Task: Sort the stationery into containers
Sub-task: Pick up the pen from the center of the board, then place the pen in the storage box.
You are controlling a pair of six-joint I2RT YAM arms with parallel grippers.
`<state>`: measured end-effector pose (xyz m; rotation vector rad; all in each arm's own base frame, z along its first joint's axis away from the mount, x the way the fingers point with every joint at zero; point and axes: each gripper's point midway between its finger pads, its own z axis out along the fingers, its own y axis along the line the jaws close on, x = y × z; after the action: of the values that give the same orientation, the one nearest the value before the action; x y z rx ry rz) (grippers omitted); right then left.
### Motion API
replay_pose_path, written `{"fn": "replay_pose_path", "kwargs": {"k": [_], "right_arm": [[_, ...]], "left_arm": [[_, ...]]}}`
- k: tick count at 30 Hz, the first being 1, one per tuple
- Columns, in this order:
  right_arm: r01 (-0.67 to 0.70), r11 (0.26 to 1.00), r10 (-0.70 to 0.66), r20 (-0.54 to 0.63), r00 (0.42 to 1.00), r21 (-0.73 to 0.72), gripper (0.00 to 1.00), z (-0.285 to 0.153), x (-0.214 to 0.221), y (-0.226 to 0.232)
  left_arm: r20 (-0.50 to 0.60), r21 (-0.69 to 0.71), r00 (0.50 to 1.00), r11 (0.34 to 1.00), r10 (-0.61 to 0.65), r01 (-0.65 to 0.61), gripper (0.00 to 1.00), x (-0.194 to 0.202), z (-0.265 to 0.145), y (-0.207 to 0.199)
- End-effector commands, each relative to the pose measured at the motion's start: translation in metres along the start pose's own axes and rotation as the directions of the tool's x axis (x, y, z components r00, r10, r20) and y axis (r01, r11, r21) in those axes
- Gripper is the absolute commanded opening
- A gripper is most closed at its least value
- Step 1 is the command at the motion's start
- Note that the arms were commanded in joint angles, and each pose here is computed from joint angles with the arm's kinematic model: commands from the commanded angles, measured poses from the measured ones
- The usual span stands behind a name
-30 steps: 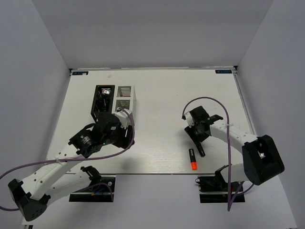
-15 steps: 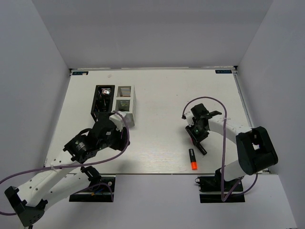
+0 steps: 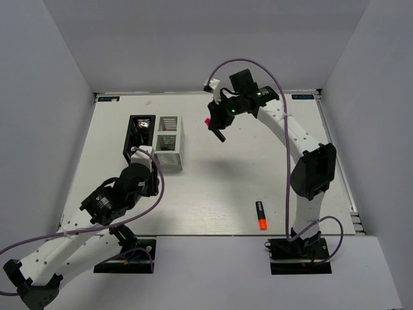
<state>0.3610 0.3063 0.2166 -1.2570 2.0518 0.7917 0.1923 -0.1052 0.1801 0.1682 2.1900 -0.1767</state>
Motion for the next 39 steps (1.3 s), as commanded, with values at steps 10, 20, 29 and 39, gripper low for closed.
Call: {"fn": "replay_pose_path", "kwargs": {"k": [10, 20, 29, 39], "right_arm": [[0.382, 0.903, -0.24, 0.507, 0.828, -0.196, 0.0, 0.045, -0.136, 0.07], [0.458, 0.848, -0.205, 0.633, 0.747, -0.266, 0.0, 0.09, -0.157, 0.093], [0.423, 0.867, -0.194, 0.603, 0.774, -0.264, 0.0, 0.139, -0.139, 0.076], [0.368, 0.897, -0.139, 0.633, 0.762, -0.246, 0.3, 0.103, -0.167, 0.078]], "left_arm": [[0.002, -0.096, 0.999, 0.994, -0.044, 0.044, 0.5, -0.013, -0.005, 0.011], [-0.024, -0.086, 0.998, 0.995, -0.059, 0.057, 0.5, -0.001, 0.001, 0.009], [-0.047, -0.065, 0.998, 0.997, -0.046, 0.042, 0.5, 0.006, 0.001, 0.006], [-0.077, 0.009, 0.996, 0.999, -0.037, 0.038, 0.0, 0.011, 0.005, -0.01]]}}
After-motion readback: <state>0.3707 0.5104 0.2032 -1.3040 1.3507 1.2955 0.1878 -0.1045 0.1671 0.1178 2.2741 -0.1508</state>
